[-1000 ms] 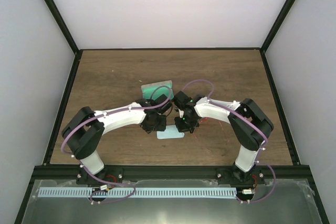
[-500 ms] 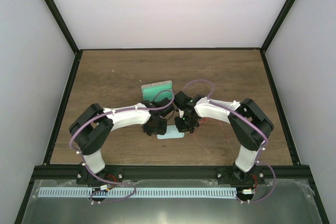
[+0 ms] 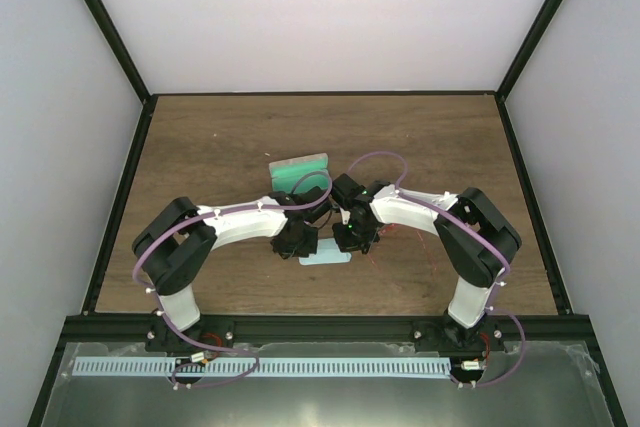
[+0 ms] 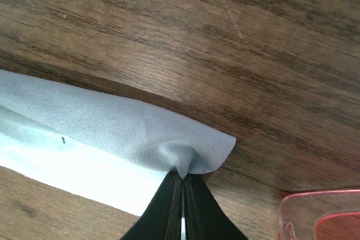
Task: Organize the sunglasses
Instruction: Pick up the glasses cleaning cloth from the center of the board, then place the glasses cleaning cloth in the sunglasses case.
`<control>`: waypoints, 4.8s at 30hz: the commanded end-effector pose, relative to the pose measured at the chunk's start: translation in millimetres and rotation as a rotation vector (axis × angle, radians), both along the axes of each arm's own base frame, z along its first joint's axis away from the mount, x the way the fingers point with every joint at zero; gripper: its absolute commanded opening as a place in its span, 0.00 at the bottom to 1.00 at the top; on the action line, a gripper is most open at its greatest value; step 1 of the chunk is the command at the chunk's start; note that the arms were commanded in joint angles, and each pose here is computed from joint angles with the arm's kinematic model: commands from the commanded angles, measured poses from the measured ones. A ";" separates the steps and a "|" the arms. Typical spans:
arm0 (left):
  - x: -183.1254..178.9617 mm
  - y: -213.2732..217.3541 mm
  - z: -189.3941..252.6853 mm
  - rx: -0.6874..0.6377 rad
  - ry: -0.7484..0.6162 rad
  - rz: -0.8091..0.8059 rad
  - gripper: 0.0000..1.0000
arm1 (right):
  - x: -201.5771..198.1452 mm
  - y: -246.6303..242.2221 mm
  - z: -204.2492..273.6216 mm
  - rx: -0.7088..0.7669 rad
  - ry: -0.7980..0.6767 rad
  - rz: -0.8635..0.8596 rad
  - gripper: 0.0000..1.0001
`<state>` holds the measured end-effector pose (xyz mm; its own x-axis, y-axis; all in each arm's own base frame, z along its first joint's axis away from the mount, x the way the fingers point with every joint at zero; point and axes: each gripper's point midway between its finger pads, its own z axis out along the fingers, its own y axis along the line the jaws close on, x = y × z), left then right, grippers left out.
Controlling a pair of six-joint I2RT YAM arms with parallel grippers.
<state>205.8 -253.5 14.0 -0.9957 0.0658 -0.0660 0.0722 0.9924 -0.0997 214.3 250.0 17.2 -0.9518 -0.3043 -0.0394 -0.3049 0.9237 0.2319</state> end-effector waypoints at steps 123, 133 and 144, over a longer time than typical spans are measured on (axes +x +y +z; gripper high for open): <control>187.8 68.3 26.9 0.018 -0.196 0.228 0.04 | 210.7 68.0 29.2 0.066 -0.150 -0.042 0.01; 187.9 66.5 19.7 0.017 -0.176 0.226 0.04 | 215.7 64.2 34.1 0.044 -0.180 -0.055 0.18; 187.9 63.0 20.6 -0.001 -0.170 0.219 0.18 | 225.1 61.1 73.1 0.068 -0.271 -0.093 0.28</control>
